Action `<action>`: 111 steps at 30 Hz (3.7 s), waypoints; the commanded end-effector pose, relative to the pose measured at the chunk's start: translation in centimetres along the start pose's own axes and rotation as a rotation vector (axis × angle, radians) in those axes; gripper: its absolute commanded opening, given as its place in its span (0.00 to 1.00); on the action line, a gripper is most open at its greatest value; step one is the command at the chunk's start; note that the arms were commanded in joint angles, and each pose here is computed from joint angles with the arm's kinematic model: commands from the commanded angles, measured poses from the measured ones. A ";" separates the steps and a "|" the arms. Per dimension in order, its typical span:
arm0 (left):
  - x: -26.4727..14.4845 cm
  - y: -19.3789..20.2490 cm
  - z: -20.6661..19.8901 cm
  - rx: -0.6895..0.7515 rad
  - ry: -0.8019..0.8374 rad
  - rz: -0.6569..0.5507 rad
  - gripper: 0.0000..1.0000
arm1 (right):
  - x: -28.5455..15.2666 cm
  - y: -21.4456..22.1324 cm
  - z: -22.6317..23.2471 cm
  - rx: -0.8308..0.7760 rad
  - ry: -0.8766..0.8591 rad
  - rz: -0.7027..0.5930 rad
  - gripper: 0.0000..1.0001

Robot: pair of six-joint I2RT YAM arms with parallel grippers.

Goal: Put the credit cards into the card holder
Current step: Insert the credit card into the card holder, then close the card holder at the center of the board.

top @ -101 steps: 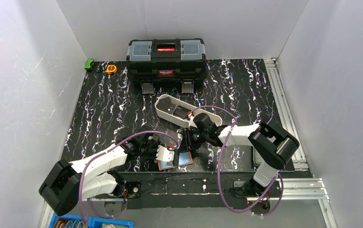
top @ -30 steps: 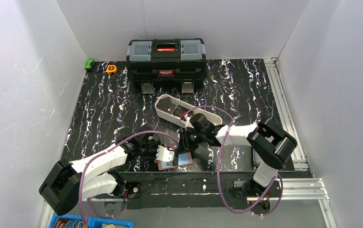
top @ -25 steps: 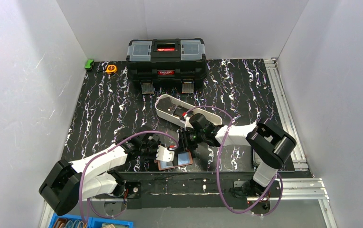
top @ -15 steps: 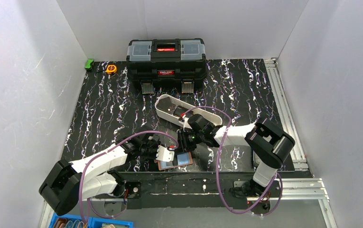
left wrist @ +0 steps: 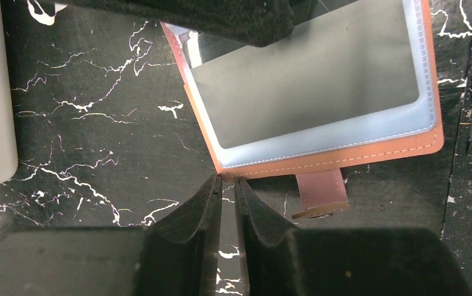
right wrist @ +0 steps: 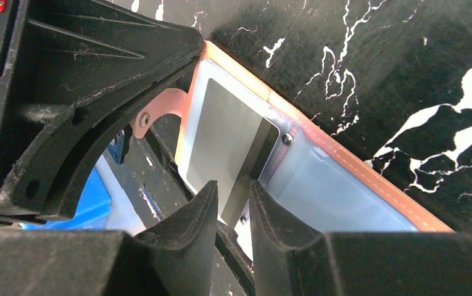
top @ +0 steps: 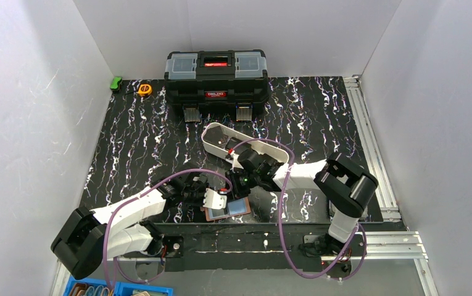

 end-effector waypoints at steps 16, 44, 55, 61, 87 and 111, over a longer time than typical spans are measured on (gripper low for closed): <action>-0.1 -0.2 -0.3 -0.021 0.031 -0.014 0.12 | 1.1 -1.2 1.6 -0.070 -0.060 0.028 0.33; -6.7 -1.5 2.8 -0.248 0.002 0.029 0.27 | -5.2 3.3 -1.2 0.016 0.286 -0.006 0.64; -9.2 -2.2 1.1 -0.508 0.319 0.050 0.50 | -5.0 5.8 -2.5 0.093 0.312 0.034 0.68; -8.1 -1.2 0.2 -0.515 0.305 0.061 0.53 | -5.1 6.4 -2.9 0.134 0.344 0.029 0.64; -1.8 1.7 -1.0 -0.438 0.265 -0.016 0.39 | -5.2 0.3 3.4 -0.009 0.108 -0.173 0.36; -4.7 -0.4 -1.5 -0.496 0.343 -0.072 0.17 | -6.2 3.4 1.4 0.036 0.247 -0.122 0.53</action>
Point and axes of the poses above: each gripper's point midway between its finger pads, its own x axis out along the fingers, its own z axis along the line the jaws close on, y = z × x, the point moved 8 cm from there along -x, back along the fingers, and after that the axes turned 9 degrees about -x, right-handed, at the moved point
